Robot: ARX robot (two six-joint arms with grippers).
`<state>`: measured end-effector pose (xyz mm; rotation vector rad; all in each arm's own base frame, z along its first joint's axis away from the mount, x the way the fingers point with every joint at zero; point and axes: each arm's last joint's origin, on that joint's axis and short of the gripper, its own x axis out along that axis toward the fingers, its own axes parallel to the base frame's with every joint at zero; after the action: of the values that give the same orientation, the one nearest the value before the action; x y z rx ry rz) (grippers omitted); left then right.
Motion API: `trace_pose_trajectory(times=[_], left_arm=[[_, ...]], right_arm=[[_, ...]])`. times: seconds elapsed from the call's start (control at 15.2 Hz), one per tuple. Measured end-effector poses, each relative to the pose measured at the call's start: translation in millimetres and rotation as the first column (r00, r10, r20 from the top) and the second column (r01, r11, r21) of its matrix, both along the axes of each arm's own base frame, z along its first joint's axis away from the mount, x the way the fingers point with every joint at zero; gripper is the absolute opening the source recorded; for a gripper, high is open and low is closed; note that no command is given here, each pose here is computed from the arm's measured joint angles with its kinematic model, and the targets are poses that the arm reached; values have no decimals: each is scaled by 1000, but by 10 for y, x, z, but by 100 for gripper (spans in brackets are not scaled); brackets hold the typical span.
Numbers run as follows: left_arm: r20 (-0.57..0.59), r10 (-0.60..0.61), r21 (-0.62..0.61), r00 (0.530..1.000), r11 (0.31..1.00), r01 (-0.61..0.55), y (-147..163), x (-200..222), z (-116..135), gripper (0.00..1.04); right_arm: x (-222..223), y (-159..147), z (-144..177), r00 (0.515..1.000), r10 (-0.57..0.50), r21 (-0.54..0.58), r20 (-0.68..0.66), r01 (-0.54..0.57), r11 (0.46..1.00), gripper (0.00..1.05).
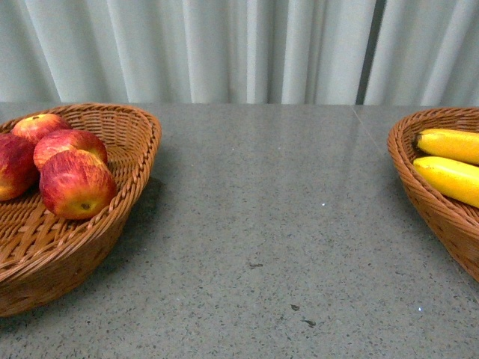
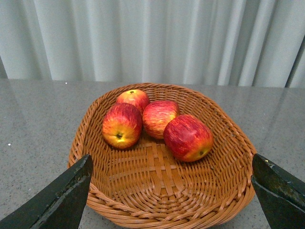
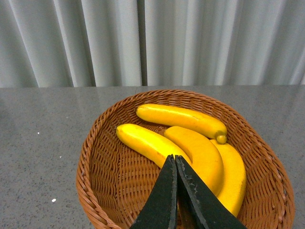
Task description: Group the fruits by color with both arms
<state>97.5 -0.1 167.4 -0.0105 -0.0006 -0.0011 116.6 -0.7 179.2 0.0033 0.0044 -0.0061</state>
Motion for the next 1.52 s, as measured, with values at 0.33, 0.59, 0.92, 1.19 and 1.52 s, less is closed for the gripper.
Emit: trace_pose_trajectory(times=[0.33, 0.59, 0.92, 1.19, 1.52], left_arm=[[0, 0, 0, 1000, 1000, 0, 0, 0, 0, 98], [0, 0, 0, 1000, 1000, 0, 0, 0, 0, 98], [0, 0, 0, 1000, 1000, 0, 0, 0, 0, 98], [0, 0, 0, 1000, 1000, 0, 0, 0, 0, 98], [0, 0, 0, 1000, 1000, 0, 0, 0, 0, 98]], right_arm=[[-72, 1, -89, 1000, 0, 0, 16, 0, 1000, 2], [-196, 2, -94, 1000, 2, -1, 31, -2, 1000, 2], [-194, 1, -120, 1000, 1, 0, 9, -1, 1000, 2], [-194, 1, -120, 1000, 1, -1, 9, -1, 1000, 4], [-194, 1, -120, 1000, 1, 0, 9, -1, 1000, 65]])
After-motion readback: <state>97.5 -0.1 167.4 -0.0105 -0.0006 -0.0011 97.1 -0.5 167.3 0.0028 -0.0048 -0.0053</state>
